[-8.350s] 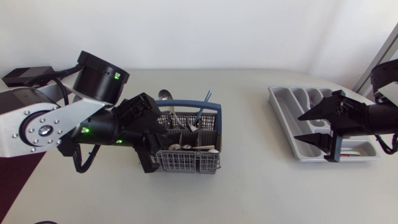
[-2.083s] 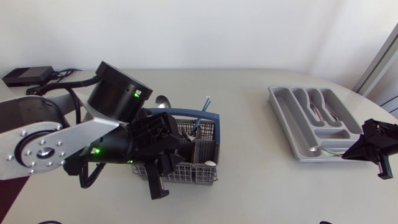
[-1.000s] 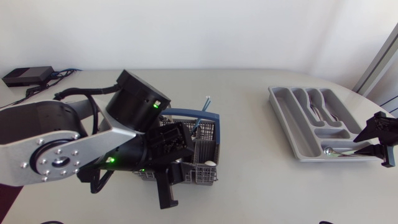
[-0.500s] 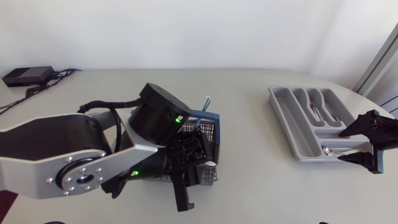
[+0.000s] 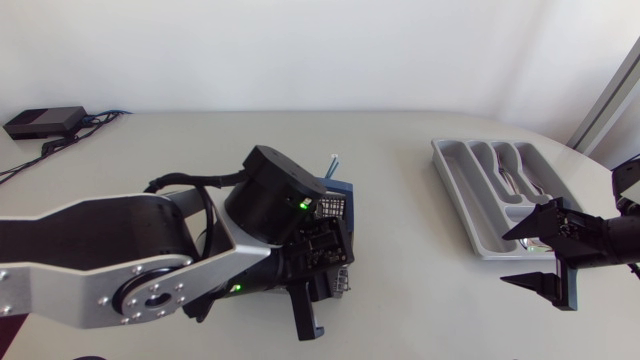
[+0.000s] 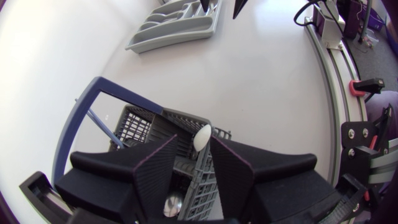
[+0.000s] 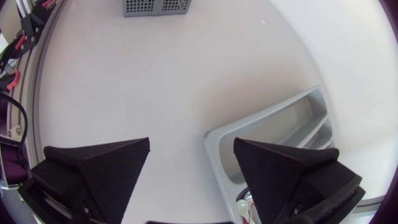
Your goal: Sort the cutlery from the basket into the organizer compartments.
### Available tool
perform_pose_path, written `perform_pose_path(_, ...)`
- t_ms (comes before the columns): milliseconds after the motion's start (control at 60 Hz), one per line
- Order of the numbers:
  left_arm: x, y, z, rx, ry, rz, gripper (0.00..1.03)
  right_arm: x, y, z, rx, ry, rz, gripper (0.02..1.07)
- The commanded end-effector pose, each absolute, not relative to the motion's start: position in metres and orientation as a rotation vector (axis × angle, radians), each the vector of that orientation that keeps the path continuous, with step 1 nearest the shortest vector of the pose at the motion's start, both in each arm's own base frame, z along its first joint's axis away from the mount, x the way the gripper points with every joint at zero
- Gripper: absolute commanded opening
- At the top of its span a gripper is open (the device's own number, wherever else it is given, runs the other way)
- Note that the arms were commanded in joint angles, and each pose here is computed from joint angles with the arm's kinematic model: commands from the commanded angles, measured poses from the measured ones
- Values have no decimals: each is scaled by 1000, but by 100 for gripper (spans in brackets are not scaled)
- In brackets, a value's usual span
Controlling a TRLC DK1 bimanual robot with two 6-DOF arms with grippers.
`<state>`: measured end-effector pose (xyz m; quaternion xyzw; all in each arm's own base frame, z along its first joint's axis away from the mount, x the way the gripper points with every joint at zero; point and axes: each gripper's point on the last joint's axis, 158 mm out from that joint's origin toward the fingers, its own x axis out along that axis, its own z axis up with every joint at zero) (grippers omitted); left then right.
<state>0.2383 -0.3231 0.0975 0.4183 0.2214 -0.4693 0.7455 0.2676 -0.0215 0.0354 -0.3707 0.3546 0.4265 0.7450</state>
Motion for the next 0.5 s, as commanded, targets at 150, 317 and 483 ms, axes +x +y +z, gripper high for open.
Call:
perform_pose_path(150, 236, -331, 92, 943, 473, -1038, 38, 257, -4, 33, -770, 767, 949, 99)
perform_pose_path(317, 233, -332, 88, 950, 480, -1045, 38, 249, 17, 35, -753, 754, 978, 99)
perform_pose_path(483, 234, -325, 82, 965, 495, -1040, 37, 239, 56, 46, -734, 709, 1031, 99)
